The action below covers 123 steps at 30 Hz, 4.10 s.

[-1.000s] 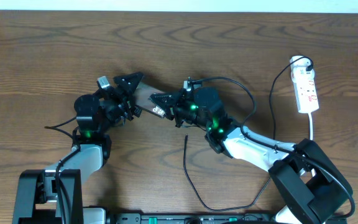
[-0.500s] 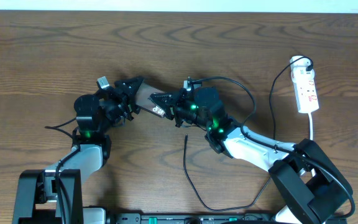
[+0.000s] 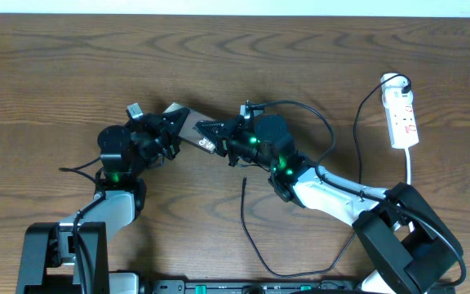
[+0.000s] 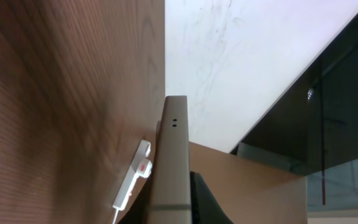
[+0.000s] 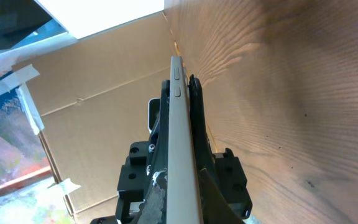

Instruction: Plug charger to phone and switch on socket

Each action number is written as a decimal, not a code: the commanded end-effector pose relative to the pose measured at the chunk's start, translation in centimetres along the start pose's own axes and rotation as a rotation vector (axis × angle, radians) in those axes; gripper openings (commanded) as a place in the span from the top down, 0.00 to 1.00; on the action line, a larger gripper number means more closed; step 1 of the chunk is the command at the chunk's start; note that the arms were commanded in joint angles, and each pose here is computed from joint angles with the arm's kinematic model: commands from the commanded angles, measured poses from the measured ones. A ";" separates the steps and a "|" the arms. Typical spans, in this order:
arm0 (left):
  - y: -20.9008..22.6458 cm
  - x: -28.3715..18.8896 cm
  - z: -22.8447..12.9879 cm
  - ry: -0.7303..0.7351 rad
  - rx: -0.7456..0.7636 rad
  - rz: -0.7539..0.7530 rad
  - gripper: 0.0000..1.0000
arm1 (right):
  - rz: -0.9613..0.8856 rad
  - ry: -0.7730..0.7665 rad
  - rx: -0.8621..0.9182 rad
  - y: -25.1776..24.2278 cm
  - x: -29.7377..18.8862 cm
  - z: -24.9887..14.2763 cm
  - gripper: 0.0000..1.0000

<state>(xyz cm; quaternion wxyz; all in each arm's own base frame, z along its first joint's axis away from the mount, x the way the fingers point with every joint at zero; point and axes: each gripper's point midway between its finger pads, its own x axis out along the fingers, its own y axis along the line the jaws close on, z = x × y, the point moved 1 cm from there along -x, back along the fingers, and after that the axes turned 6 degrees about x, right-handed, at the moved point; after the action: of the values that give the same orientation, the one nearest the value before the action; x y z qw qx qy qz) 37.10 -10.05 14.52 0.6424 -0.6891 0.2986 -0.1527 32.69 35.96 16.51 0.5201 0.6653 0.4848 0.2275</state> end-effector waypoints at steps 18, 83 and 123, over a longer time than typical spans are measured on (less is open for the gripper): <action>-0.9 -0.3 0.2 0.005 0.058 -0.027 0.92 | 0.088 0.085 -0.142 2.5 -0.1 -2.1 0.01; -3.5 -11.2 2.9 0.289 0.416 -0.195 0.93 | -1.077 -0.018 -0.344 -11.3 -9.3 0.5 0.01; -3.5 -11.2 2.9 0.288 0.434 -0.197 0.93 | -1.327 -0.129 -0.305 -15.9 -12.0 4.1 0.01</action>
<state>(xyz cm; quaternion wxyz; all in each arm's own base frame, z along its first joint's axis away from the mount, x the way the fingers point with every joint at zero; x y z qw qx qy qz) 30.73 -1.27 18.68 0.6924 -0.5508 0.2912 -0.3639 23.67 23.73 2.86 0.6456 0.1728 0.7372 -0.0995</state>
